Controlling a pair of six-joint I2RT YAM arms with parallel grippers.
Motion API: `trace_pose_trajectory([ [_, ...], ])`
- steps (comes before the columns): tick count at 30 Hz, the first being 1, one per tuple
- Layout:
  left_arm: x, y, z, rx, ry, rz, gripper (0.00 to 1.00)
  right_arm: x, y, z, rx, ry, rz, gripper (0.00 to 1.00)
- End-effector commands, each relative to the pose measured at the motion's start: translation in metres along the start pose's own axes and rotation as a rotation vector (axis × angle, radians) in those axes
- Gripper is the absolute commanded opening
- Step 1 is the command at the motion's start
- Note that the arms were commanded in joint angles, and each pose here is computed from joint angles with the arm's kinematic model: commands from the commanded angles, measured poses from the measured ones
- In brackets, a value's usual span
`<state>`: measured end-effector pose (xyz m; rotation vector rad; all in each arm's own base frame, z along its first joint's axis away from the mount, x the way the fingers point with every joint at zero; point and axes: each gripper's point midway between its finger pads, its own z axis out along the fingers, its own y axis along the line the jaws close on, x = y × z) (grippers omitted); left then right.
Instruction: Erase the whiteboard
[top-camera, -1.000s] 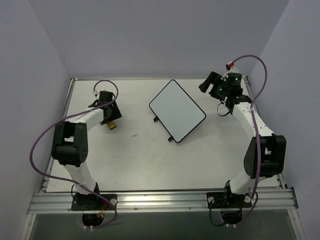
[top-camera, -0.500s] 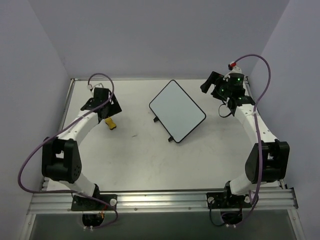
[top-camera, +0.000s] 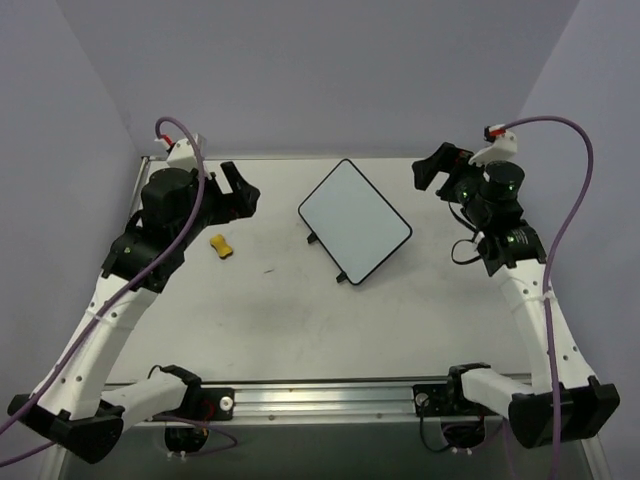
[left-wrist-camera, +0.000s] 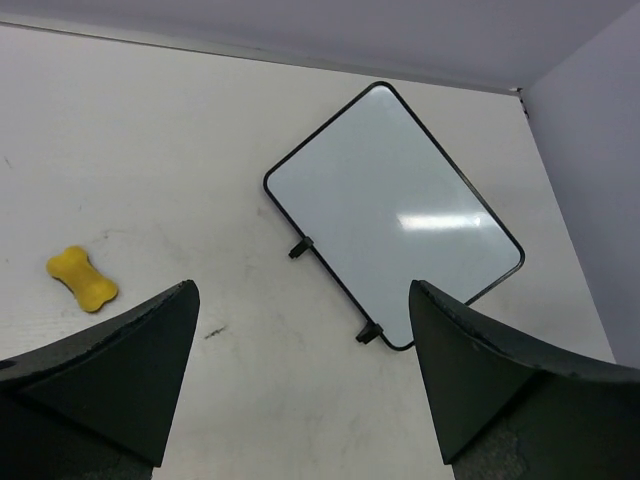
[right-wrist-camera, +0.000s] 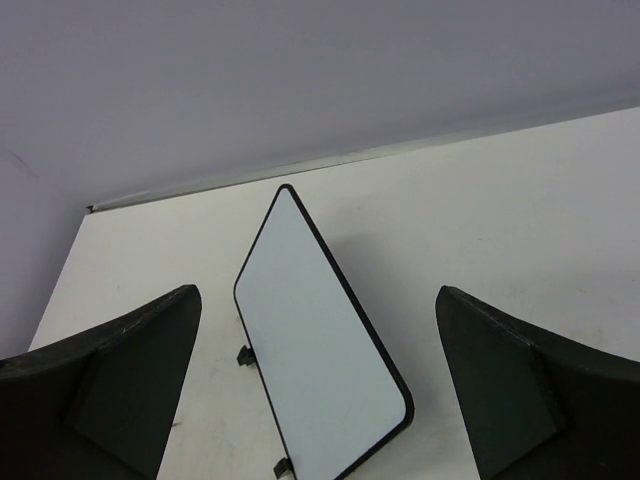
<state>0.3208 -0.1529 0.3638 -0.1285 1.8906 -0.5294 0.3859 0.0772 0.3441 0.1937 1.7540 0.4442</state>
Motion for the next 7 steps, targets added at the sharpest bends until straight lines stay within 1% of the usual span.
trace_pose_trajectory([
  [1,-0.0073,0.0065,-0.0256,-0.021,0.011,0.082,0.94,-0.0032,-0.0122,-0.0194,0.056,-0.050,-0.016,1.00],
  [5,-0.0115,0.0007,-0.0313,0.007,0.007,0.086,0.94,-0.0034,-0.0086,-0.0257,0.036,-0.062,-0.008,1.00],
  [7,-0.0132,-0.0015,-0.0311,0.019,-0.004,0.082,0.94,-0.0083,-0.0098,-0.0293,0.042,-0.103,-0.002,1.00],
])
